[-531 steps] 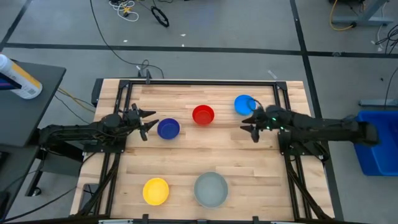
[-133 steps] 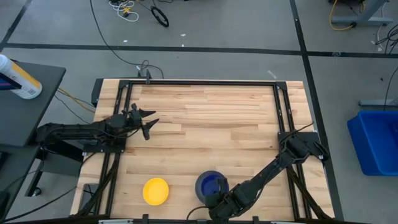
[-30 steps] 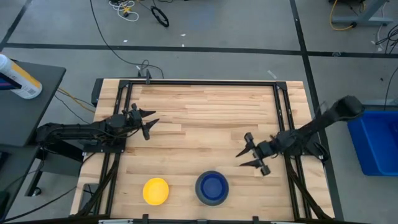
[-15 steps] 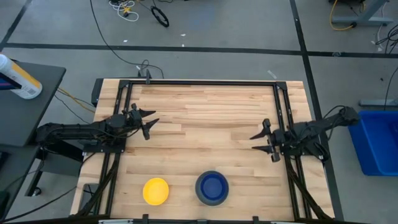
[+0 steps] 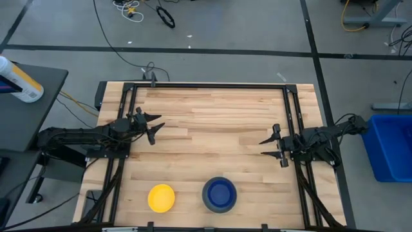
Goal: Nest bowls inside each other
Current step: Stack the yellow bowl on top of the blue bowl
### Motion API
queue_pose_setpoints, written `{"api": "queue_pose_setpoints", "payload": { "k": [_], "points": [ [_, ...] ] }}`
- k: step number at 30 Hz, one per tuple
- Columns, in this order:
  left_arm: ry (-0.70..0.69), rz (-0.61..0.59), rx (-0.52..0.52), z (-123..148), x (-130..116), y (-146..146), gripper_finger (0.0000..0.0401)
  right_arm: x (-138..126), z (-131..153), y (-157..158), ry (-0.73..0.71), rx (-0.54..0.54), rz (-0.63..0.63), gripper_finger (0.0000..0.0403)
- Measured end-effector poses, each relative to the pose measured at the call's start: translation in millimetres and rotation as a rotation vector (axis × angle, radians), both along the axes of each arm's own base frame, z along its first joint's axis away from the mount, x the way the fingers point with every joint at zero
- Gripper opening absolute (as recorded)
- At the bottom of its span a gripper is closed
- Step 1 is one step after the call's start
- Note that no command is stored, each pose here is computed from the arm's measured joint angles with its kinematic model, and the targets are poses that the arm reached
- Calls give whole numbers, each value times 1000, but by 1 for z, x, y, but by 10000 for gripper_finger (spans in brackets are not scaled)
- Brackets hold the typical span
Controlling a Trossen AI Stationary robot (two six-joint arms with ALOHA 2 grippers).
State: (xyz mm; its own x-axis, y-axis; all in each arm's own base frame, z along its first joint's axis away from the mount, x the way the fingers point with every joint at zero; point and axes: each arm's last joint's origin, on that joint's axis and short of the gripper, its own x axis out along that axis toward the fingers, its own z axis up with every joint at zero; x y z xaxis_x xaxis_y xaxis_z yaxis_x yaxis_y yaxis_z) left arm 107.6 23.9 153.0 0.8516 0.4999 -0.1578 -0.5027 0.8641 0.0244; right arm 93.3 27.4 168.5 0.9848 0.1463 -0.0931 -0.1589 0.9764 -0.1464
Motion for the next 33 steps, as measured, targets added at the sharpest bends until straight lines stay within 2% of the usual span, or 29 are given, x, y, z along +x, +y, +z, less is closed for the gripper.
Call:
{"api": "queue_pose_setpoints", "payload": {
  "k": [4, 11, 15, 22, 28, 33],
  "points": [
    [-3, 0, 1, 0, 0, 0, 208, 2, 0, -4, 4, -13, -40, 191],
    [-3, -1, 5, 0, 0, 0, 208, 6, 0, -25, -46, -65, -290, 189],
    [-1, -2, 8, 0, 0, 0, 208, 5, 0, -35, -47, -67, -383, 194],
    [2, -8, 6, 0, 0, 0, 208, 6, -1, -37, -39, -26, -346, 195],
    [-4, -24, -22, -1, 0, -1, 208, 6, -1, -37, -35, -75, -338, 189],
    [-3, -35, -27, -1, 0, -1, 208, 4, 1, -36, -71, -75, -323, 190]
  ]
}}
